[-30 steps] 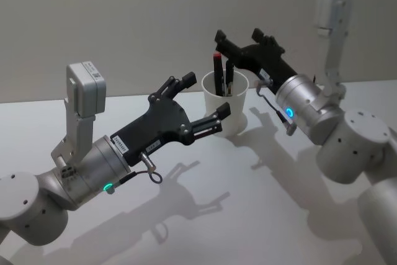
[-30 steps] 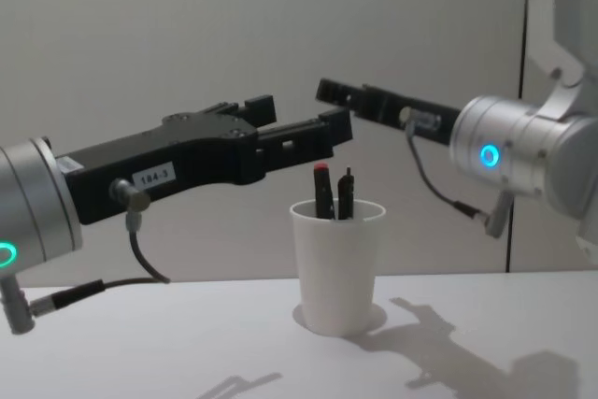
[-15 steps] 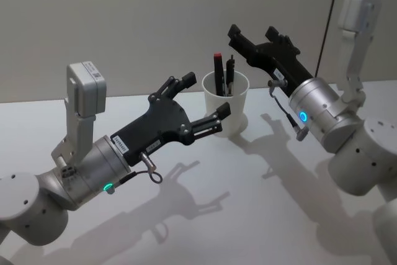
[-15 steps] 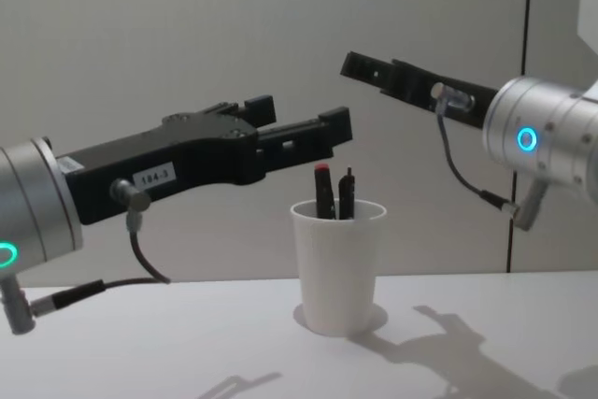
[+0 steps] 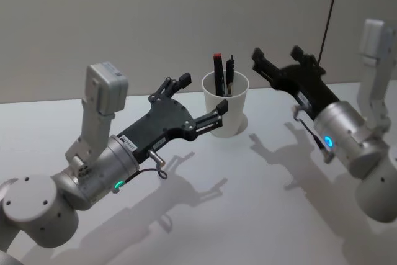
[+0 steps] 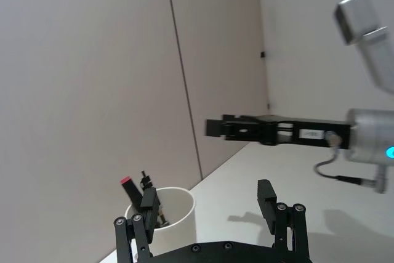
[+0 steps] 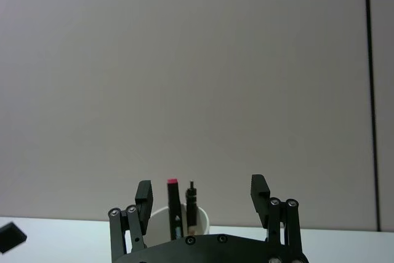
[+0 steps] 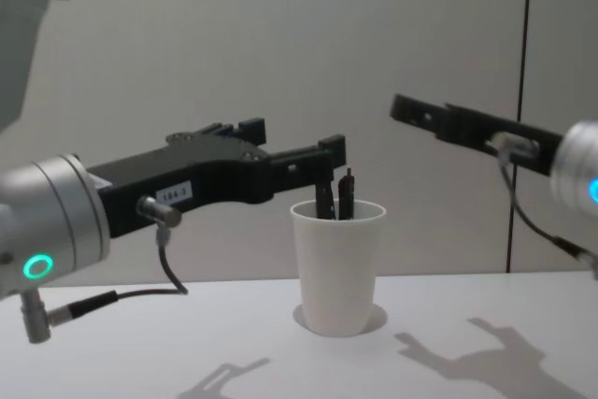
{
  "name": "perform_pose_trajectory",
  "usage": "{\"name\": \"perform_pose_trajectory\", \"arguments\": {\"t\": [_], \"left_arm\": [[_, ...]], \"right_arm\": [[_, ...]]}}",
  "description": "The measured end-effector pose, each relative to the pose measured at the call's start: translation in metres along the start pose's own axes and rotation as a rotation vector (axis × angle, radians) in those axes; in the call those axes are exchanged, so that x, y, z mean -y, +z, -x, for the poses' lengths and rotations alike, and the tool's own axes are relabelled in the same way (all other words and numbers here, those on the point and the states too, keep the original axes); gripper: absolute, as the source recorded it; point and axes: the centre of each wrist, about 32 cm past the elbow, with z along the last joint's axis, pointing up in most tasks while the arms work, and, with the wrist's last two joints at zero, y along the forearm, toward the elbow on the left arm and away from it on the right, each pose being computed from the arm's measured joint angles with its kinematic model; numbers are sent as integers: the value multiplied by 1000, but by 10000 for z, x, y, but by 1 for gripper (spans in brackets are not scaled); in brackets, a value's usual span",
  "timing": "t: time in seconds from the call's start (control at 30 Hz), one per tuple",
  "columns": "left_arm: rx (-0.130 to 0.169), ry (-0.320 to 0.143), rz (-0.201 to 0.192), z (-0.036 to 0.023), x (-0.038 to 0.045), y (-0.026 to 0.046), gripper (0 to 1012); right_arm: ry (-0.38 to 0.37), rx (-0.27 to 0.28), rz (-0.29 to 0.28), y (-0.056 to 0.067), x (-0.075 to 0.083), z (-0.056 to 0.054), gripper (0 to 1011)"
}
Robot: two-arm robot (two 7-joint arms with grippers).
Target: Place the pen into the pen holder.
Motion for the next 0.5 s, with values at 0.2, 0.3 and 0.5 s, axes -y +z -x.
{"name": "perform_pose_trajectory", "arguments": {"t": [0.2, 0.3, 0.5], "left_arm": [[26, 56, -27, 50, 43, -15, 1001], [46, 98, -46, 86, 74, -25, 1001], [79, 163, -72, 145, 123, -39, 1001]], "right_arm": [[-25, 57, 13, -46, 202, -94, 1001], [-37, 93, 21, -70, 332, -143, 1001], [-54, 152, 34, -93, 527, -213, 1001]]}}
